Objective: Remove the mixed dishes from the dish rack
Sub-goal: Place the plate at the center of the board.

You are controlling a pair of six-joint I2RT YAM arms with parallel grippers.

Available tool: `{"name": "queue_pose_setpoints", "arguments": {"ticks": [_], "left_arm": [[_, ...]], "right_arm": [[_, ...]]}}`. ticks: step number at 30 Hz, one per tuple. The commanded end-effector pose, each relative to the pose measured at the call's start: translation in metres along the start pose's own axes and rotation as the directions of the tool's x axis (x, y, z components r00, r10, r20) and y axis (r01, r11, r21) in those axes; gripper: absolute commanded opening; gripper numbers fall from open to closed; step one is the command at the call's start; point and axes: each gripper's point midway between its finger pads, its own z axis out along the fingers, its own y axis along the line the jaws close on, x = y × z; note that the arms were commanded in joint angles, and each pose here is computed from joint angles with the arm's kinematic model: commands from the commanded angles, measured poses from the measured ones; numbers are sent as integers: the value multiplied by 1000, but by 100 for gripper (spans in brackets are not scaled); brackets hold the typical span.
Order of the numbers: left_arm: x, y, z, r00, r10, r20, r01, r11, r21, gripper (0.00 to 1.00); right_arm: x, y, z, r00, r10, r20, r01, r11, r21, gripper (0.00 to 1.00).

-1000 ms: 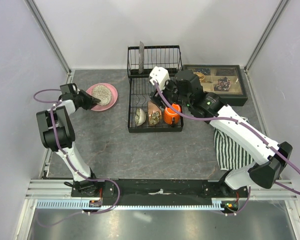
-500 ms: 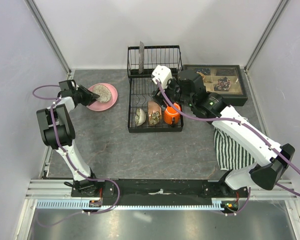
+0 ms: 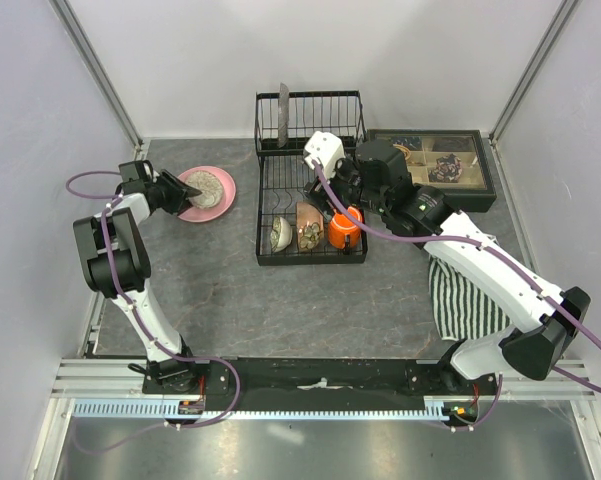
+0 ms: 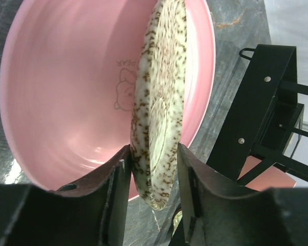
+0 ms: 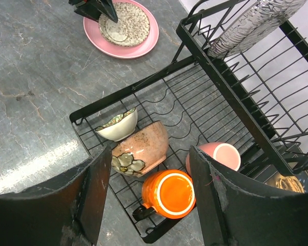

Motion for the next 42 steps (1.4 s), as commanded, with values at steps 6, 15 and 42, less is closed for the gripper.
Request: {"name": "queue_pose_setpoints", "arguments": {"ticks": [6, 15, 42], "left_arm": [[-15, 2, -12, 996, 71, 60, -68, 996, -54, 64], [-23, -4, -25, 989, 109, 97, -102, 992, -78, 85], [50, -312, -197, 514, 720, 466, -857, 418, 301, 84]], "right_arm": [[-13, -4, -11, 998, -9, 57, 8, 1000, 17, 69], [-10, -4, -11, 999, -8, 53, 7, 1000, 12, 70], [25, -44, -12, 999, 32, 1, -32, 980, 198, 70]]}}
